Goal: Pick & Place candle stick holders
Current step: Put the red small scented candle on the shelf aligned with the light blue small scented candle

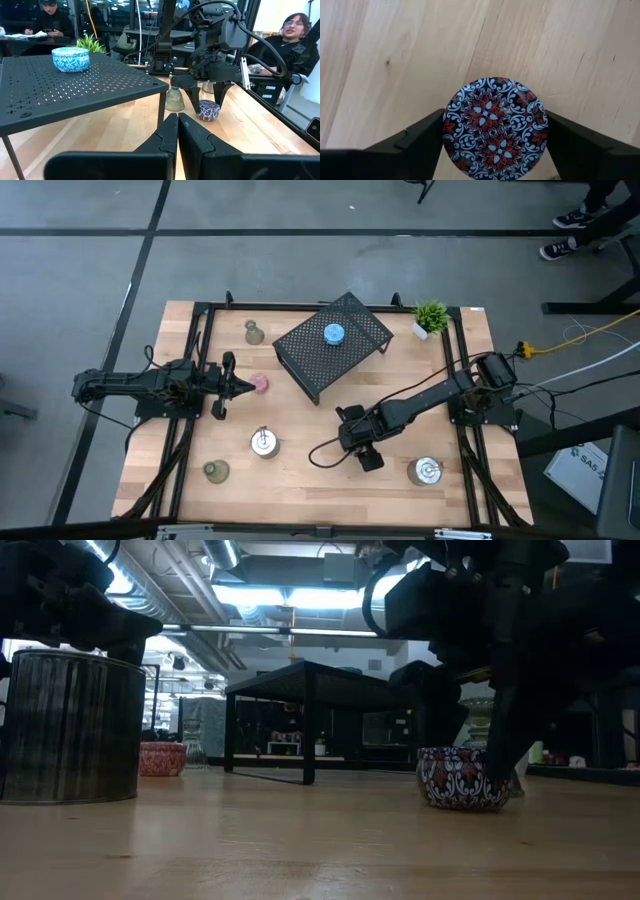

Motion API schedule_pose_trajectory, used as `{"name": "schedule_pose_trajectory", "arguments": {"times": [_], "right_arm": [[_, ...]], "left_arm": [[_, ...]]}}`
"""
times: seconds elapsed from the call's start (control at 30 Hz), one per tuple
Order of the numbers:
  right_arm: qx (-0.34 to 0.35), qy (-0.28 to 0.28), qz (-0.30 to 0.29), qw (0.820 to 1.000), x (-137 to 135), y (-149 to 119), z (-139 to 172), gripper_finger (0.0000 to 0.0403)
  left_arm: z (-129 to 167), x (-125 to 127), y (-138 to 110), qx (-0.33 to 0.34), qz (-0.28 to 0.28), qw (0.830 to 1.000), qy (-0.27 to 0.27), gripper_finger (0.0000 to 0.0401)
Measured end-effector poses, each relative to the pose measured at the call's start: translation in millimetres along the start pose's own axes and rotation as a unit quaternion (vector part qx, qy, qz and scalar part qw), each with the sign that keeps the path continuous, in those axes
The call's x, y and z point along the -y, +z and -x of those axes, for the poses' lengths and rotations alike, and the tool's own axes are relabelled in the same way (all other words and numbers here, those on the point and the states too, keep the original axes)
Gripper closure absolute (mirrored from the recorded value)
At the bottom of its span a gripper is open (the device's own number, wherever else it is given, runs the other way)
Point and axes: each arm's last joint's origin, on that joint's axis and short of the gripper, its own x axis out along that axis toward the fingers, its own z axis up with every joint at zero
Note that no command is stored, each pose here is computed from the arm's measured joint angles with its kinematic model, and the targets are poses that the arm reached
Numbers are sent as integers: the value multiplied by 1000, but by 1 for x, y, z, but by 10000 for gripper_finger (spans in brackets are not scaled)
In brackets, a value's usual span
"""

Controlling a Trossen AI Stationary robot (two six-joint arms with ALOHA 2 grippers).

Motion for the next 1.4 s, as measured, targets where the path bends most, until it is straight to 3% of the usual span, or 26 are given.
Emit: {"name": "schedule_pose_trajectory", "arguments": {"times": [0.37, 0.8, 1.07, 1.4], "right_arm": [[10, 4, 10, 1000, -8, 4, 11, 93], [103, 10, -13, 995, -10, 19, 90, 93], [143, -2, -47, 989, 11, 24, 131, 94], [127, -38, -119, 984, 60, 23, 155, 94]], "left_arm": [[0, 0, 0, 0, 0, 1000, 0, 394], [-1, 0, -1, -7, 0, 1000, 1, 393], [-1, 0, -2, -11, 0, 1000, 1, 393], [-1, 0, -2, -13, 1, 1000, 1, 394]]}}
